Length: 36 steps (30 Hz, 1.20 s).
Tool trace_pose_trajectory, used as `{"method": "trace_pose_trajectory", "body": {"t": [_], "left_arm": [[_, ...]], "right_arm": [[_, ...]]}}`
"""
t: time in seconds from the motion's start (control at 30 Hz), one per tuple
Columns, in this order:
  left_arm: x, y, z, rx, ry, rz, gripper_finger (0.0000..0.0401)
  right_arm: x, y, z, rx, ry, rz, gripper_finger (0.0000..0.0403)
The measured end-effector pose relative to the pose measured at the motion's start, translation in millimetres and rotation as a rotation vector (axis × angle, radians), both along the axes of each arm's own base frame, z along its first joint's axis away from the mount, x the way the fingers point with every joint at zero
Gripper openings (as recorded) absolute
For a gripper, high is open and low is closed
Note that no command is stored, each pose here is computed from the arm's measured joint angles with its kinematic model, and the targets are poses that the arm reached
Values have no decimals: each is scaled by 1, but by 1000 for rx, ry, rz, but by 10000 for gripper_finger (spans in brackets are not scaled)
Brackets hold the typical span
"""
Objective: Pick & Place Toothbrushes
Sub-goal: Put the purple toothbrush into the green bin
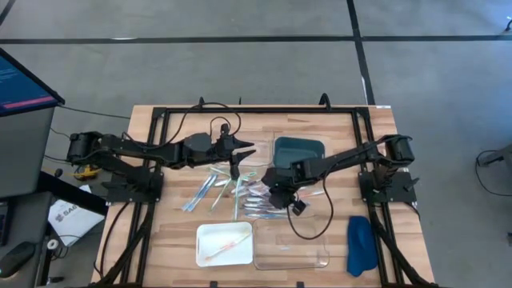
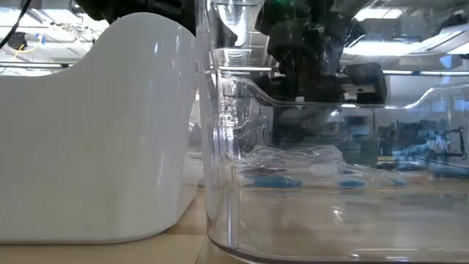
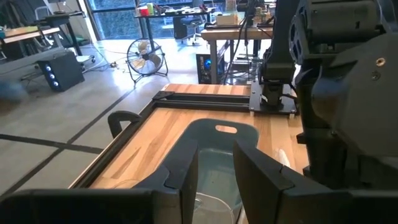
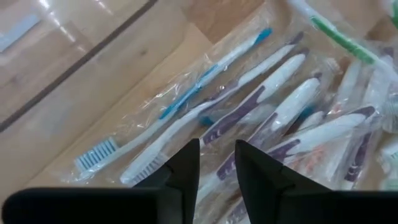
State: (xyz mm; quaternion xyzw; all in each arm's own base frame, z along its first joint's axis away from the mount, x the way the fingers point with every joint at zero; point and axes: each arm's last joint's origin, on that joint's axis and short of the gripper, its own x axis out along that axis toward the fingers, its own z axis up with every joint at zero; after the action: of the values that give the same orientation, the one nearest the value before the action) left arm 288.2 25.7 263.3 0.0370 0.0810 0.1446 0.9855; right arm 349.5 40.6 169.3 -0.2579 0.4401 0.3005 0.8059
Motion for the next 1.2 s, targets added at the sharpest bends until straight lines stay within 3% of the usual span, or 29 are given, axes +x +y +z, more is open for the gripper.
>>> {"method": "trace_pose_trajectory", "body": {"t": [0.33,0.6,0.8,1.2], "left_arm": [[0,0,-1,-15,3,2,95],[0,0,-1,-16,8,3,95],[0,0,-2,-16,12,3,95],[0,0,-2,-16,17,3,95]], "right_arm": [[3,-2,-21,19,90,-80,137],[2,-4,-21,-1,94,-103,161],[2,-6,-21,-72,94,-178,159],[2,-9,-21,-52,109,-249,134]]}}
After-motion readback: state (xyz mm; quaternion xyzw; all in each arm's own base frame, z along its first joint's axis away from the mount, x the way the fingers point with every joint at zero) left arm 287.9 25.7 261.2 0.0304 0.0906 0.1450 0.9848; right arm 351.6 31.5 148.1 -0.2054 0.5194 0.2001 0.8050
